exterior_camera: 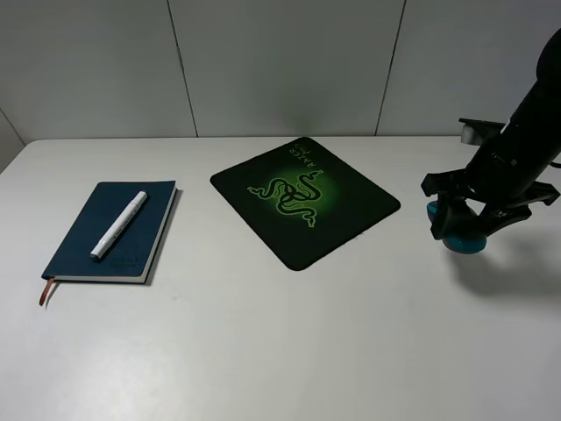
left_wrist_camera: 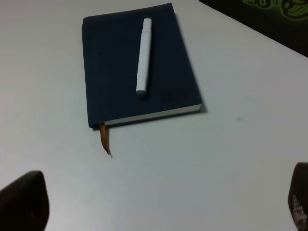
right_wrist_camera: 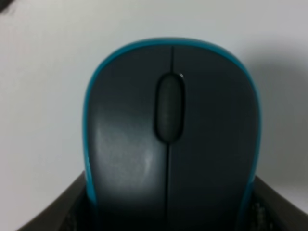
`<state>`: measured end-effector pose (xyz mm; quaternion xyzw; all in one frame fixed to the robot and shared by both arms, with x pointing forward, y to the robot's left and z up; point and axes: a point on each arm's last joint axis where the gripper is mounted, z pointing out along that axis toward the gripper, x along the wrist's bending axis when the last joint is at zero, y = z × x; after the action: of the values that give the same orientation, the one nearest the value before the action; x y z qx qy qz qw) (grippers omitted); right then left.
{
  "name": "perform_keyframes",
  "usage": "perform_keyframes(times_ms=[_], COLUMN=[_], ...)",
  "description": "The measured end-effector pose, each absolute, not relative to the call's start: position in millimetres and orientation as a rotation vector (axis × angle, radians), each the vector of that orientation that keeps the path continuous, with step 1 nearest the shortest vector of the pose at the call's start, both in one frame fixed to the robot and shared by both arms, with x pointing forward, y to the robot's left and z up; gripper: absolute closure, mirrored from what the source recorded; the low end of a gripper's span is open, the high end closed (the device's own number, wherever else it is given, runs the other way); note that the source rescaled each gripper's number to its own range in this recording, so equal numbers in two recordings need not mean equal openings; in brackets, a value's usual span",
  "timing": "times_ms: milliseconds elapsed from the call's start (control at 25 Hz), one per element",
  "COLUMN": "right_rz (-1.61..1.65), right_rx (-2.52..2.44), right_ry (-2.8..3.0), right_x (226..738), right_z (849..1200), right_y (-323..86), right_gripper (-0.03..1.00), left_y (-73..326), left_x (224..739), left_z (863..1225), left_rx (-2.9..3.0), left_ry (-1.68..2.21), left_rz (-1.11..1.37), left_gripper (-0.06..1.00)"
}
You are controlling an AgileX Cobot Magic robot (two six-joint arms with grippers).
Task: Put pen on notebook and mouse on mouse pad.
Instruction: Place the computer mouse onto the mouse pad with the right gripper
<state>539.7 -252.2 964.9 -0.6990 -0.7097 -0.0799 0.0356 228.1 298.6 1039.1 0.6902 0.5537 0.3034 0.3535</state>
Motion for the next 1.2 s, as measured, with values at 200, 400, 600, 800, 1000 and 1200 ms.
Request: perform_keyframes(times_ms=[200,400,600,800,1000,1200], right_rz=[-0.241,-0.245,-0.249,-0.3,-0.289,-0.199], right_rx=[-2.117,-2.085,-2.056,-2.034,-1.986,-1.897], right_ry=[-2.153,-2.17,-2.229,-2.282,-2.318,-2.383], right_x=[545,544,538,536,542,561], right_z=[982,985,985,985,986,981], right_y=[-249,-234,-202,-183,-163,-138], right_gripper=[0.96,0.96,0.96,0.96,0.96,0.96], left_y=[299,299,299,298,299,299], left_x=[228,228,228,228,228,228], left_z=[1039,1039,1039,1039,1039,1039], left_rx=[1.785,1.785,1.785,1.784,1.785,1.785], left_ry=[1.432,1.432,1.432,1.431,1.432,1.432], left_rz=[0.785,0.785,0.785,0.783,0.784,0.784], left_gripper=[-0.06,-0.06,-0.06,-0.06,-0.06,-0.06])
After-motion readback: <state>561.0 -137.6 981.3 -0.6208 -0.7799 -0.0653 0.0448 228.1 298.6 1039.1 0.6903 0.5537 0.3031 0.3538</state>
